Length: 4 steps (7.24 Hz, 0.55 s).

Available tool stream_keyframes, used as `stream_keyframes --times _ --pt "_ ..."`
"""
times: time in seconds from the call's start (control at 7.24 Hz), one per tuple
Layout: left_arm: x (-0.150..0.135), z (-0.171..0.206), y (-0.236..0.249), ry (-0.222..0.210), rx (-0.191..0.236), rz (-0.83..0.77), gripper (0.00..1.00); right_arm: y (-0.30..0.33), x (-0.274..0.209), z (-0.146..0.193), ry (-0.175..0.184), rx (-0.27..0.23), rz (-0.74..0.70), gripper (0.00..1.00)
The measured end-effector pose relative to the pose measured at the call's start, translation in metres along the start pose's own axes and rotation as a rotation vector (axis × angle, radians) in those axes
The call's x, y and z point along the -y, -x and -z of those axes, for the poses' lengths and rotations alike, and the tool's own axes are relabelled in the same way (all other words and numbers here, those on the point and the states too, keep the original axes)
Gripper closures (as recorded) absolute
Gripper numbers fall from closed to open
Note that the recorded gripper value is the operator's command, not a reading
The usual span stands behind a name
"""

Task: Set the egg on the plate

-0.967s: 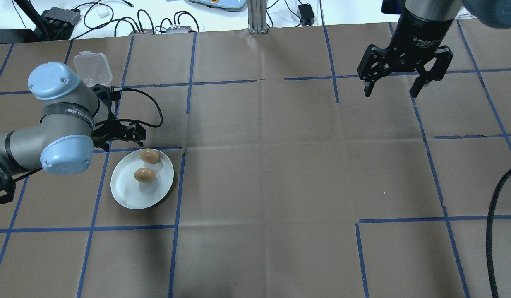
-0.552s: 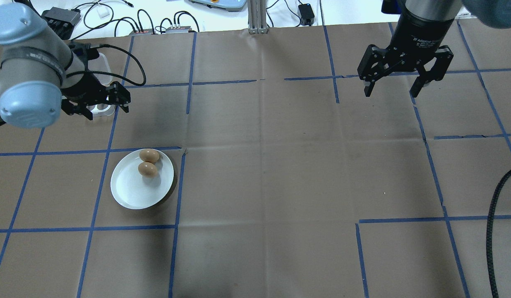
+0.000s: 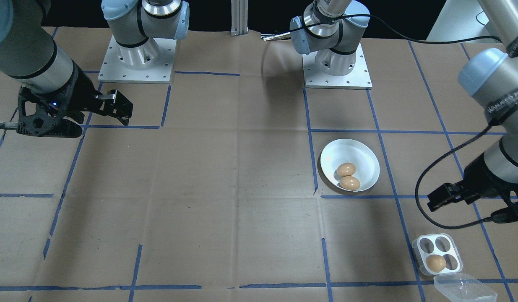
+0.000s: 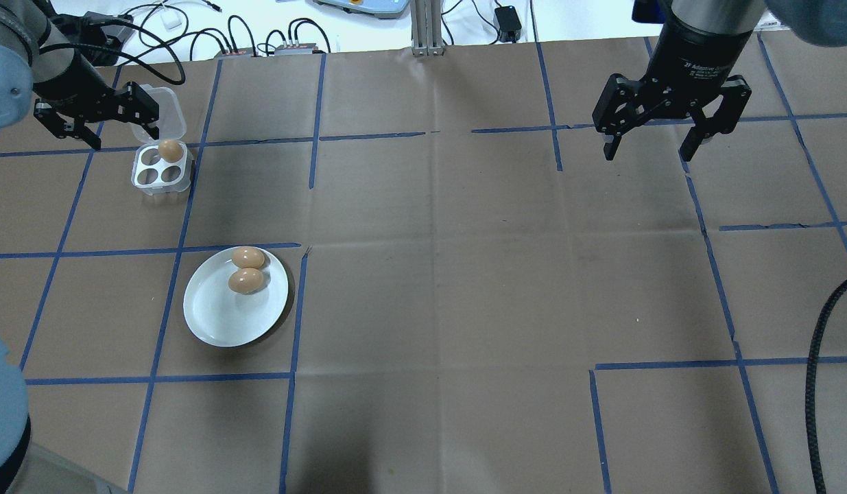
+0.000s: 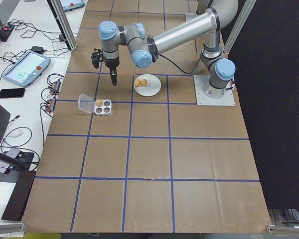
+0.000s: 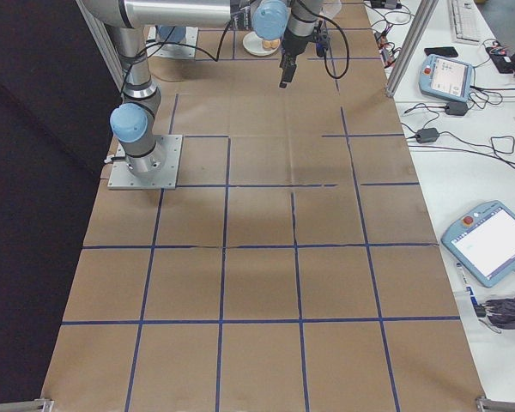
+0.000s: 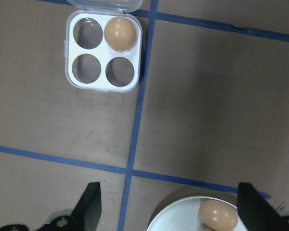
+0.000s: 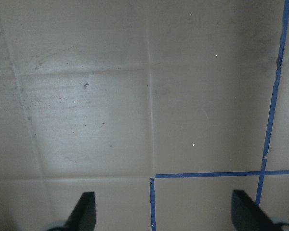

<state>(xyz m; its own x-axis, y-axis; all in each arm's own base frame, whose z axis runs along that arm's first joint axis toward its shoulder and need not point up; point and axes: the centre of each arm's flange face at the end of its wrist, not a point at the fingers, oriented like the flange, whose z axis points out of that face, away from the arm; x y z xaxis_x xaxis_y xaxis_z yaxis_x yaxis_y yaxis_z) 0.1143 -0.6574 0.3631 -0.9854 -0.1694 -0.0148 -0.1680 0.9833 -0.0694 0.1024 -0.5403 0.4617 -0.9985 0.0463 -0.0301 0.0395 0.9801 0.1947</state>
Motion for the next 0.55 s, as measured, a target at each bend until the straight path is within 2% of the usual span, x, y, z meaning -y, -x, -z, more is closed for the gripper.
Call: stream_keyframes --times 0.28,0.55 --pt "0.051 -0.027 0.026 -0.007 0.006 -0.034 0.00 0.000 0.000 0.000 0.000 0.000 0.000 0.00" --pt "0.079 -0.075 0.033 0.006 0.001 -0.043 0.01 0.000 0.000 0.000 0.000 -0.001 0.000 0.00"
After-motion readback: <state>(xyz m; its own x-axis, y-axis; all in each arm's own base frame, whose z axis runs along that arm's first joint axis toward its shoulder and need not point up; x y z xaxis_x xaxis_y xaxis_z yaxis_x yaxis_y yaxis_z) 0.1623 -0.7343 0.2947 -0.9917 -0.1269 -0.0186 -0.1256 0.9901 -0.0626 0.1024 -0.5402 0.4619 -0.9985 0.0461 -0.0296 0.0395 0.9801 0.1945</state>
